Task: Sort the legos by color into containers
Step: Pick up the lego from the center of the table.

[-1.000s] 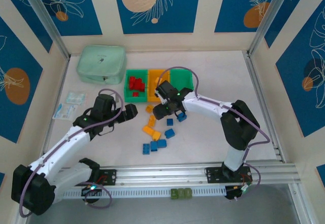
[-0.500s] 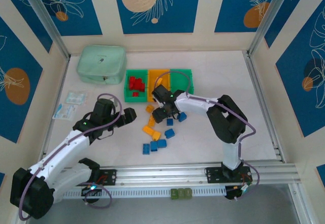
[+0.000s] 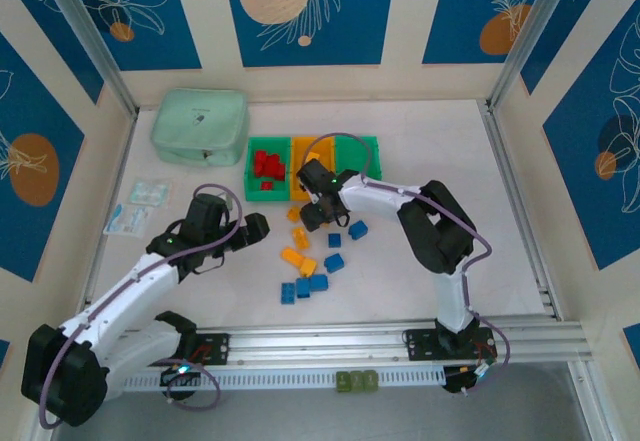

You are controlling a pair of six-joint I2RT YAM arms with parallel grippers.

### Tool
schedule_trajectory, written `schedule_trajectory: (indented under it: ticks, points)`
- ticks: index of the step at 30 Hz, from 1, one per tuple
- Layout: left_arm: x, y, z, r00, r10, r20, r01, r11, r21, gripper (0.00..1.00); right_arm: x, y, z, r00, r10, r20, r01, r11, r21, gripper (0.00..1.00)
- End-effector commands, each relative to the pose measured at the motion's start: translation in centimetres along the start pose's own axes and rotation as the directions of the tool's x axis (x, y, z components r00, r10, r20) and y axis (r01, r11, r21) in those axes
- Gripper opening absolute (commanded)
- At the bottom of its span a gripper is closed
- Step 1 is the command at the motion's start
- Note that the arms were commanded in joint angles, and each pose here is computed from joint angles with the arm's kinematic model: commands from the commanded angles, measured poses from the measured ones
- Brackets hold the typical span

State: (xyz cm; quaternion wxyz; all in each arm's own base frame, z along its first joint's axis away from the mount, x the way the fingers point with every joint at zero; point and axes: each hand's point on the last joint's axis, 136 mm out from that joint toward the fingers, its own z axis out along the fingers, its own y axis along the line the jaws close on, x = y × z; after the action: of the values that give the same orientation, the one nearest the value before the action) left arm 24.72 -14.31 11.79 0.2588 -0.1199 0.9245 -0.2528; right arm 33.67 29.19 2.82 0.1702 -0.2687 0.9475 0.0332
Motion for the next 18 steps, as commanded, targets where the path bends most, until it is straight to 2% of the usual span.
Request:
schedule_trajectory:
  ticks: [1, 10, 18]
  points:
    - [-0.4, -0.4, -0.2, 1.000, 0.017, 0.004, -0.017, 1.000, -0.002, 0.99, -0.7, 1.8, 0.1, 0.999, -0.034, 0.009, 0.035, 0.997, -0.070, 0.69]
    - [-0.5, -0.3, -0.4, 1.000, 0.023, 0.010, -0.023, 1.000, -0.009, 0.99, 0.8, 2.6, 0.4, 0.998, -0.052, -0.023, 0.050, 0.997, -0.062, 0.50]
    - [-0.9, -0.7, -1.0, 0.999, 0.033, 0.023, -0.032, 0.999, -0.007, 0.99, 0.9, 2.8, -1.5, 0.998, -0.063, 0.007, 0.063, 0.996, -0.062, 0.34]
